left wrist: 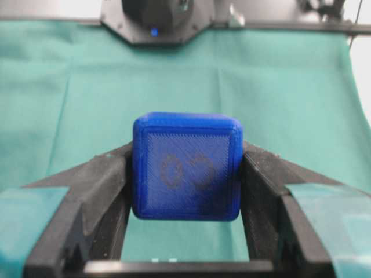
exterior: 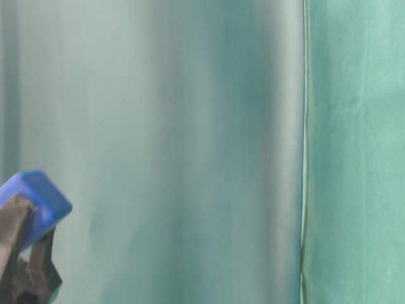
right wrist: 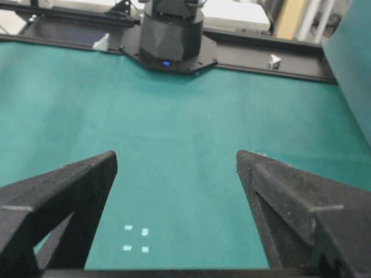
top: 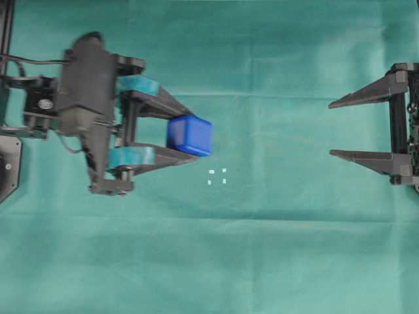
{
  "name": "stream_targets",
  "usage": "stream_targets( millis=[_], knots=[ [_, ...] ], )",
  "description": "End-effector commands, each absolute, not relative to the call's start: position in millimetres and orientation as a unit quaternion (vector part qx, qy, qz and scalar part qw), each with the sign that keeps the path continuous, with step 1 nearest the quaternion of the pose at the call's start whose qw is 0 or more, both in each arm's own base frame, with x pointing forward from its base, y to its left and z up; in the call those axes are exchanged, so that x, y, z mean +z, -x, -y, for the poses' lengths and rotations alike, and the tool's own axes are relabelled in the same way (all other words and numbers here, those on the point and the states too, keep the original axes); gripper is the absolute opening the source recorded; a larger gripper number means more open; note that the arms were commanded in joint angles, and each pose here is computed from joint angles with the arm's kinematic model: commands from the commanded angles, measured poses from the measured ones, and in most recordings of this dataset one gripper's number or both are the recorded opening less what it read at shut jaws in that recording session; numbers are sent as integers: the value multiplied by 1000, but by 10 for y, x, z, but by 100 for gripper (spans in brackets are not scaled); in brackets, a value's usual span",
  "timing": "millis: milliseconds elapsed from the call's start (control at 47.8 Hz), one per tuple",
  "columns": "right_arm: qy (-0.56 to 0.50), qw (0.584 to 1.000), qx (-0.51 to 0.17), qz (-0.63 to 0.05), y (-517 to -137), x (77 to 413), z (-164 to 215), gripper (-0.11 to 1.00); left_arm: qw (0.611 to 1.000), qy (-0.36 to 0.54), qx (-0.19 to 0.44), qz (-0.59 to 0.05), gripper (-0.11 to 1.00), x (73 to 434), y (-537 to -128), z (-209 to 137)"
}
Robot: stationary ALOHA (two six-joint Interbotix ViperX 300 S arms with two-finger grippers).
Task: Handover the blue block to the right arm after grasping it with the left arm, then place it in the designated position.
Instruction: 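Hold the cube with the left gripper while the right gripper opens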
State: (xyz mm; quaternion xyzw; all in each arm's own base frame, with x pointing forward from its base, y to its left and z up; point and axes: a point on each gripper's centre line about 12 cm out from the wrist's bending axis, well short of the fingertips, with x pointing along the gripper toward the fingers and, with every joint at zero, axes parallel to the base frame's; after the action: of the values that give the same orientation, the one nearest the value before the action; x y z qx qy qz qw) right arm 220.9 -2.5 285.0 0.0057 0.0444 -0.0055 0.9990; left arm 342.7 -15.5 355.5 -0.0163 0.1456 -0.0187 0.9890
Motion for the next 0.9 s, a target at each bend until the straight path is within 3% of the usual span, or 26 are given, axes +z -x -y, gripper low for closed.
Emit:
stream_targets(
  millis=[0, 879],
  knots=[
    [0, 1000, -6, -25, -2237, 2988, 30, 94, 993, 20, -18, -112, 47, 3654, -3340, 137],
    [38, 999, -2, -18, -2258, 3074, 23, 94, 995, 25, -18, -90, 47, 3608, -3304, 137]
  ],
)
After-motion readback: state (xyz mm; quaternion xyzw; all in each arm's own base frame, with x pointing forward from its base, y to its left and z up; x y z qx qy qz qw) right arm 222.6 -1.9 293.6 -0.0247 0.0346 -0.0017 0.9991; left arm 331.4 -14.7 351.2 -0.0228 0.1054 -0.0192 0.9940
